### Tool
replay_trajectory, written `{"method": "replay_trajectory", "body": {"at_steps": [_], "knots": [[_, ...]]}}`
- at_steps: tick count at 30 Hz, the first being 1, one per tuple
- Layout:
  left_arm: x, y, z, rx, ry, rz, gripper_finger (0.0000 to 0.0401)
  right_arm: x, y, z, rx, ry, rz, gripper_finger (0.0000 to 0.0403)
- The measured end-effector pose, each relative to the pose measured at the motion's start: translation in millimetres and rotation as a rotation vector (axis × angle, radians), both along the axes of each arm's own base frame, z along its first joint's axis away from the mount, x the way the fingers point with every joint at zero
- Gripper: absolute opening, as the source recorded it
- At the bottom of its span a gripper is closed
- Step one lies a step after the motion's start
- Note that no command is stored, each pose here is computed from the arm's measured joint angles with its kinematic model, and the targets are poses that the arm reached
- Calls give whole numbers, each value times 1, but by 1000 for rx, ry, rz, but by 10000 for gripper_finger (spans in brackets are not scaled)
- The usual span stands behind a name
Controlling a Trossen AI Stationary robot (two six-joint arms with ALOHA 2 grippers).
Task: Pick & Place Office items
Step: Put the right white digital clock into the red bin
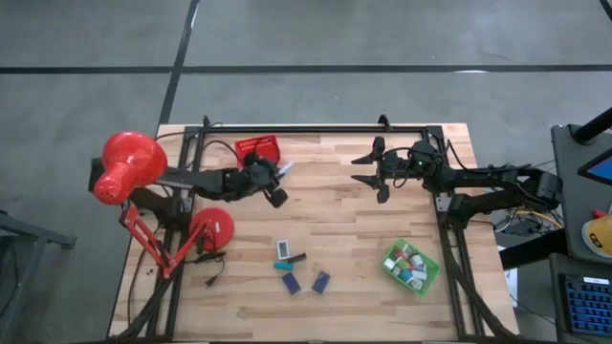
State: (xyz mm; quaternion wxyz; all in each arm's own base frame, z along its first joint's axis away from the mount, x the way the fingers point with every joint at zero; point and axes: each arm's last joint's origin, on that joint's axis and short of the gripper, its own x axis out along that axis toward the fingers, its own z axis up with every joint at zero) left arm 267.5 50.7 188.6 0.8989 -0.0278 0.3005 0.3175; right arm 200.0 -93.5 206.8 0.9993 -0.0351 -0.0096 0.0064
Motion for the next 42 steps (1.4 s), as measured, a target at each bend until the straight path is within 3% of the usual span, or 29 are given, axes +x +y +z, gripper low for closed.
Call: {"method": "replay_trajectory", "body": {"at_steps": [9,22,26,42], "knots": [[-20,35,13,-7,14,96,69,0,0,0,0,0,0,203],[-57,90,3,-187,91,199,71,0,0,0,0,0,0,203],[-65,97,0,-253,98,155,72,0,0,0,0,0,0,203],[-81,106,-26,-343,166,228,73,0,0,0,0,0,-1,203]]}}
